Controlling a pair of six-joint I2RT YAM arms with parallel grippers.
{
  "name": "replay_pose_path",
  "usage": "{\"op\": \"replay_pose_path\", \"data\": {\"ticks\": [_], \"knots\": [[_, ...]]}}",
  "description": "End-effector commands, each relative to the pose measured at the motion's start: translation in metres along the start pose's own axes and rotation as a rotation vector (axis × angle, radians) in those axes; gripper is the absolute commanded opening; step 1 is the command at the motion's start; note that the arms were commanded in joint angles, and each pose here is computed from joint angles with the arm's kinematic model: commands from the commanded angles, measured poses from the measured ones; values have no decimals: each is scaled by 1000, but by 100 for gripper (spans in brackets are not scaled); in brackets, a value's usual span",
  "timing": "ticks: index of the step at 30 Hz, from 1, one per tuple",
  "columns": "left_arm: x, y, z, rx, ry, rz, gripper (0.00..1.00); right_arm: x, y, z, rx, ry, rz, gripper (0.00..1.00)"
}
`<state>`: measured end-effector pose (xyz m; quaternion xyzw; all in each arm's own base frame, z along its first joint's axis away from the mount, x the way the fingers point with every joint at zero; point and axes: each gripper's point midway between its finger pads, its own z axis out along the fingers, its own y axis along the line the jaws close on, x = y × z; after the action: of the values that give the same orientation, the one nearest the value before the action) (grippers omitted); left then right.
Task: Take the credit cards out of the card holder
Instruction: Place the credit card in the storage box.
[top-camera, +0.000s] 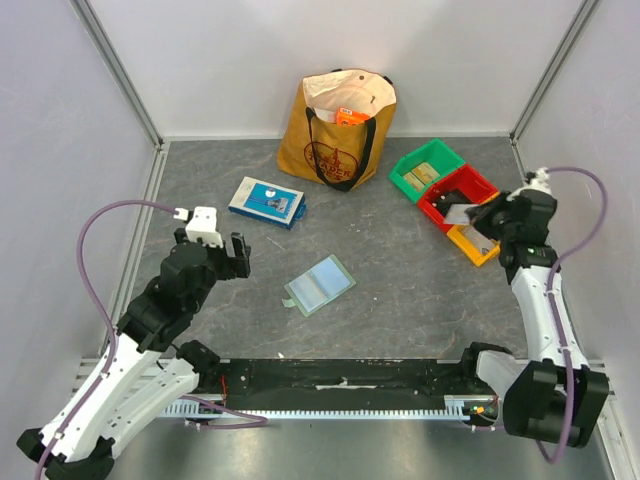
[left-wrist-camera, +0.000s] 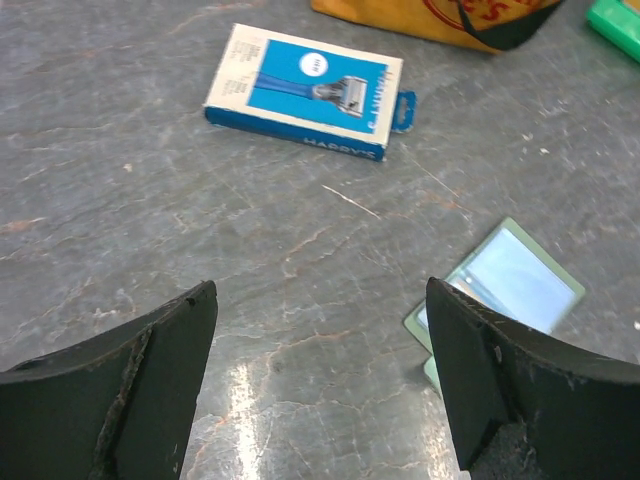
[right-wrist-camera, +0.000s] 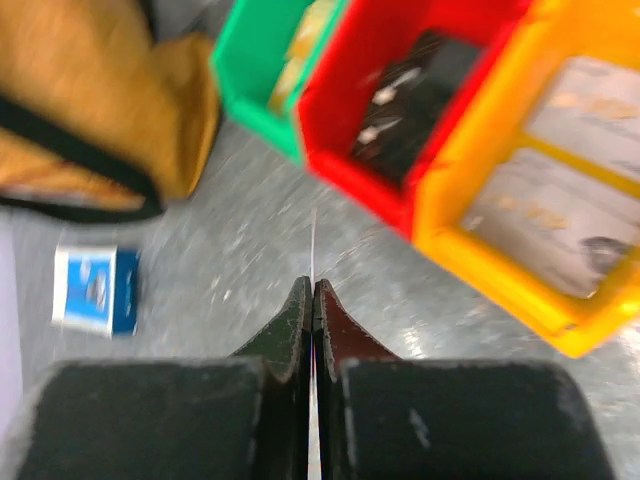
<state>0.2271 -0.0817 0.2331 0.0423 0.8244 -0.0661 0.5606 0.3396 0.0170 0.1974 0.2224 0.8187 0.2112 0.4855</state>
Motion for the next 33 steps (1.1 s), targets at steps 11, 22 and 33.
{"op": "replay_pose_path", "data": {"ticks": [11, 22, 33], "knots": [[-12, 19, 3, -77, -67, -113, 90, -65, -130, 20, 400, -207, 254, 0], [-9, 20, 9, -73, -46, -123, 90, -34, -131, 68, 283, -11, 289, 0], [-6, 18, 12, -66, -32, -124, 90, -22, -149, 57, 378, 15, 235, 50]]}}
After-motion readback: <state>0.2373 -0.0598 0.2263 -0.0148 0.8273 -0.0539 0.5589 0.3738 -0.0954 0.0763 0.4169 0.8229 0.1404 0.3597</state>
